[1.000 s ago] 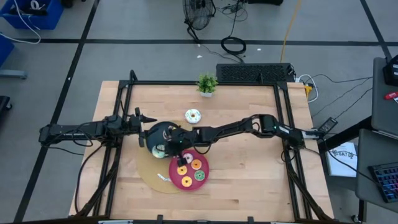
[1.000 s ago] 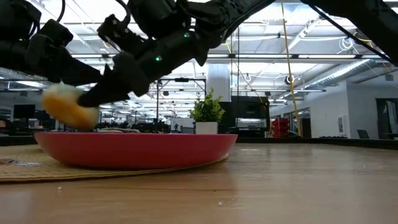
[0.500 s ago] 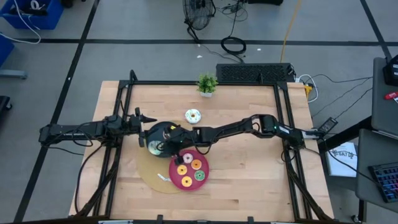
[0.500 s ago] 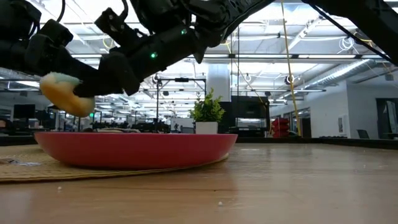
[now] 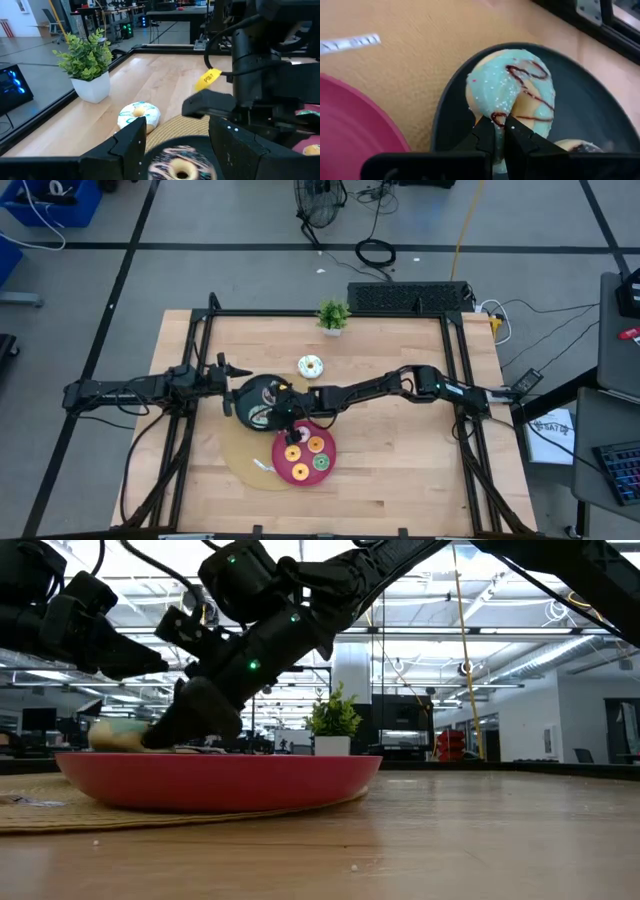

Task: Pick & Place donuts
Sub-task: Put the large blue donut into the black plate

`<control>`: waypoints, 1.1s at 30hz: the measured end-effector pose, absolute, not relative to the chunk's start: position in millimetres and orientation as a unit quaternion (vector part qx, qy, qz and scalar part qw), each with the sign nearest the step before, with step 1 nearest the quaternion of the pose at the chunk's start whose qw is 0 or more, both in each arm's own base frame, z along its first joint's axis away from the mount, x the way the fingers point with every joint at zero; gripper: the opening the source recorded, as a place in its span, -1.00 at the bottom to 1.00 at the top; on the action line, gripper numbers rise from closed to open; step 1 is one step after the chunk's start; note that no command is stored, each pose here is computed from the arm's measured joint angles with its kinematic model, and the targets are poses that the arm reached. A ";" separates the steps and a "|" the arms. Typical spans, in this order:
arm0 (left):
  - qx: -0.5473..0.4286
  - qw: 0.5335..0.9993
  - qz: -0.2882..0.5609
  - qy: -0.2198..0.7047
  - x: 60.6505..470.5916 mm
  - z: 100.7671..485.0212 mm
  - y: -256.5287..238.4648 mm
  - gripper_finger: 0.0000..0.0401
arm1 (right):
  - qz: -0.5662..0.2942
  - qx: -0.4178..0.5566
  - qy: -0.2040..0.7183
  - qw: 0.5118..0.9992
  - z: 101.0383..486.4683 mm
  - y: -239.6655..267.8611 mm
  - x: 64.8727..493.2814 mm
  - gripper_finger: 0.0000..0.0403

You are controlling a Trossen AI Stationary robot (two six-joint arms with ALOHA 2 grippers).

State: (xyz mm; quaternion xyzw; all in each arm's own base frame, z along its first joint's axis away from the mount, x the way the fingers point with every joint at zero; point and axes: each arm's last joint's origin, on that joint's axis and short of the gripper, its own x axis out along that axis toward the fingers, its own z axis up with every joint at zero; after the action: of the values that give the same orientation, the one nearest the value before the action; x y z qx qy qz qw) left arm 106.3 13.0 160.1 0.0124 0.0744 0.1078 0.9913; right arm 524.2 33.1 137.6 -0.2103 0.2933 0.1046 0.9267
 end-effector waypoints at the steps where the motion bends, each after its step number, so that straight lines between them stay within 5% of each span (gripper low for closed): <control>1: 0.012 0.991 0.108 0.074 106.3 160.1 13.0 0.07 | 0.095 -0.218 0.300 0.924 136.8 34.5 523.6 -0.94; 18: 0.012 0.991 0.108 0.074 106.3 160.1 13.0 0.07 | 0.065 -0.246 0.341 0.905 133.7 53.0 516.7 -0.87; 33: 0.012 0.991 0.108 0.075 106.3 160.0 12.9 0.07 | 0.047 -0.206 0.326 0.922 136.6 53.8 519.0 -0.02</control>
State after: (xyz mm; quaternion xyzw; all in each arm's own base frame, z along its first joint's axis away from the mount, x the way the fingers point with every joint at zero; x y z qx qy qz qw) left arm 106.3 12.9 160.0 0.0124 0.0745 0.1077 0.9913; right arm 519.0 53.8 136.6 -0.2057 0.3257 0.0467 0.9217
